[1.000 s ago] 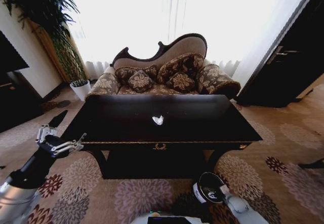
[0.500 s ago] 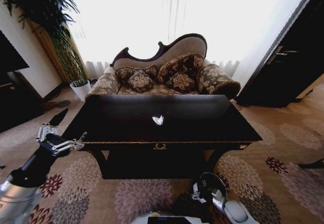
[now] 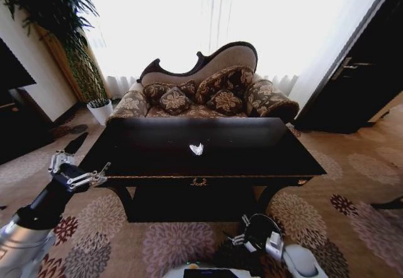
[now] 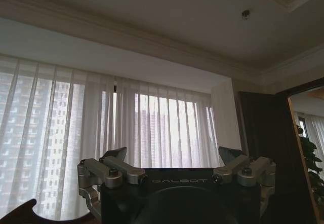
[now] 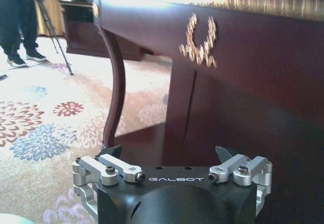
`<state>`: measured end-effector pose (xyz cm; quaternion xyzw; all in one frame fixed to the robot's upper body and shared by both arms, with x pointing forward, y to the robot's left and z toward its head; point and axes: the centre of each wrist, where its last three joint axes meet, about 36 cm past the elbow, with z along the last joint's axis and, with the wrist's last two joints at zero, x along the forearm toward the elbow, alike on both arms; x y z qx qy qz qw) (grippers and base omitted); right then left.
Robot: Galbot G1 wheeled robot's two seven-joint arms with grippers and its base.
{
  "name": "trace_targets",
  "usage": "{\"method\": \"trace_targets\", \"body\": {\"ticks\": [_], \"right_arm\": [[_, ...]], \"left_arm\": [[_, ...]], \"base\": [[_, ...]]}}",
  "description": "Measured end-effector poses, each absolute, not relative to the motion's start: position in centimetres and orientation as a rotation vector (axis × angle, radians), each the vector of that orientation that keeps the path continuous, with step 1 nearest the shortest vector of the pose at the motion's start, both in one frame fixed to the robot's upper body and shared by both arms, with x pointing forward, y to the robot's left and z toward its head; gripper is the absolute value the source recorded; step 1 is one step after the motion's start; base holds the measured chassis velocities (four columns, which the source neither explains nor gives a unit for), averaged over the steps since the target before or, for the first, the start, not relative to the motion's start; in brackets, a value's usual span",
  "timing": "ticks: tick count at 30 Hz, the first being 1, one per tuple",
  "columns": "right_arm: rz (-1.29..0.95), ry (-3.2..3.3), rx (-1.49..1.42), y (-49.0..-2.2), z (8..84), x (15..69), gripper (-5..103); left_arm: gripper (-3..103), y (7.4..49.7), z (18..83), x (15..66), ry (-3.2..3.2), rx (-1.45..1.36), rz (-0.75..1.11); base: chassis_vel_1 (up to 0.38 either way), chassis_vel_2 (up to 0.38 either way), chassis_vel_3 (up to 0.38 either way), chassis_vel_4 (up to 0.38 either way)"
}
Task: Move to the front of the table and place the trash on the table into the trash bin.
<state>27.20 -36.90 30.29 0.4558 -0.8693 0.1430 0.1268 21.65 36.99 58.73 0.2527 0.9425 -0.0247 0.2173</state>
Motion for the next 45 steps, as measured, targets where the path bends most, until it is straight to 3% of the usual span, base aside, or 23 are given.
{"method": "trace_targets", "body": {"ticks": [13, 30, 45], "right_arm": [[0.593, -2.574, 1.492, -38.6, 40.8, 29.0, 100], [0.660, -2.805, 1.475, -37.6, 54.3, 31.5, 100], [0.437, -2.901, 1.065, -32.7, 56.0, 34.8, 100]], "left_arm": [[100, 36.9, 58.9, 22.0, 2.595, 0.715, -0.066], [100, 37.0, 59.0, 21.9, 2.600, 0.709, -0.063], [100, 37.4, 58.5, 20.7, 2.665, 0.657, -0.050]], "base": [[0.000, 0.000, 0.000, 0.000], [0.000, 0.000, 0.000, 0.000], [0.000, 0.000, 0.000, 0.000]]}}
